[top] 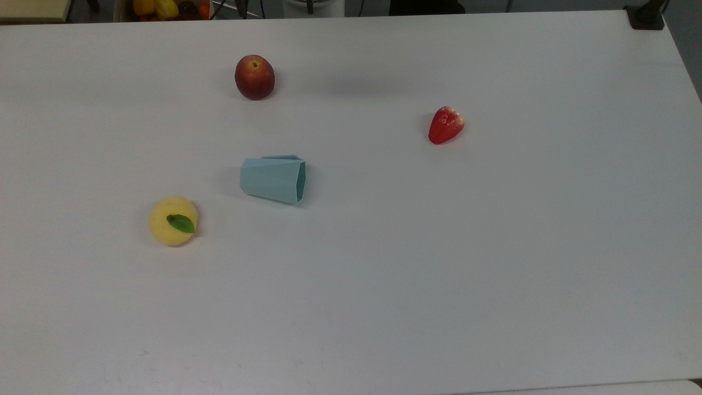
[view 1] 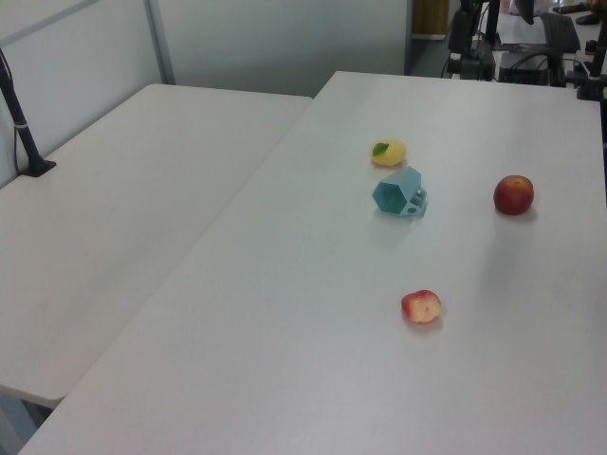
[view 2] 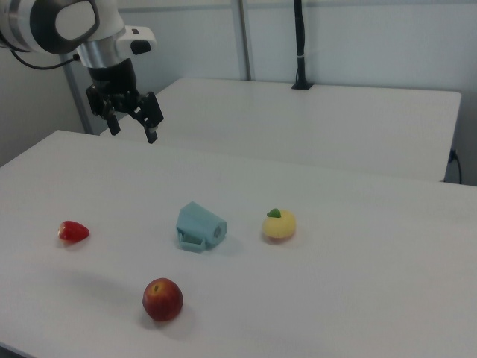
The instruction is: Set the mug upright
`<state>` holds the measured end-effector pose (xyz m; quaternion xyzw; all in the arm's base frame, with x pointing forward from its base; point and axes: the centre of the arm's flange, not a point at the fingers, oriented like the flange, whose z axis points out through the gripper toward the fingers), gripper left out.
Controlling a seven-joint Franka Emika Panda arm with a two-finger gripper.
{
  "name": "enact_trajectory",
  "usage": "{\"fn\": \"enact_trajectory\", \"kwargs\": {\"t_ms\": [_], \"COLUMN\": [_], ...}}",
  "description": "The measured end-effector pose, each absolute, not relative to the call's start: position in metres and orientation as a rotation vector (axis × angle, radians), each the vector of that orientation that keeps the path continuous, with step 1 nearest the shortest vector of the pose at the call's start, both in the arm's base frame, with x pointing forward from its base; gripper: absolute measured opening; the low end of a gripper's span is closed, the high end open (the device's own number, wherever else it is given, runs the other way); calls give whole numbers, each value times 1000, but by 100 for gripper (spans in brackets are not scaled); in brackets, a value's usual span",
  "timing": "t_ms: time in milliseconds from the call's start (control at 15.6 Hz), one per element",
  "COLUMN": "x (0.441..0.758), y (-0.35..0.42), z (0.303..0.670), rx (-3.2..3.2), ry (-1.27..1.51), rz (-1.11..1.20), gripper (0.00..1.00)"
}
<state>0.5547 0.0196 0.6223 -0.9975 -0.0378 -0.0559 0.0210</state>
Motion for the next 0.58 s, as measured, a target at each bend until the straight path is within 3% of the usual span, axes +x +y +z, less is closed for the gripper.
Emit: {"fn": "enact_trajectory", "kwargs": {"t_ms": [577], "x": [555], "y": [20], "z": [620], "rx": [-3093], "ry": [-121], "rz": [-165], "gripper": [100]}}
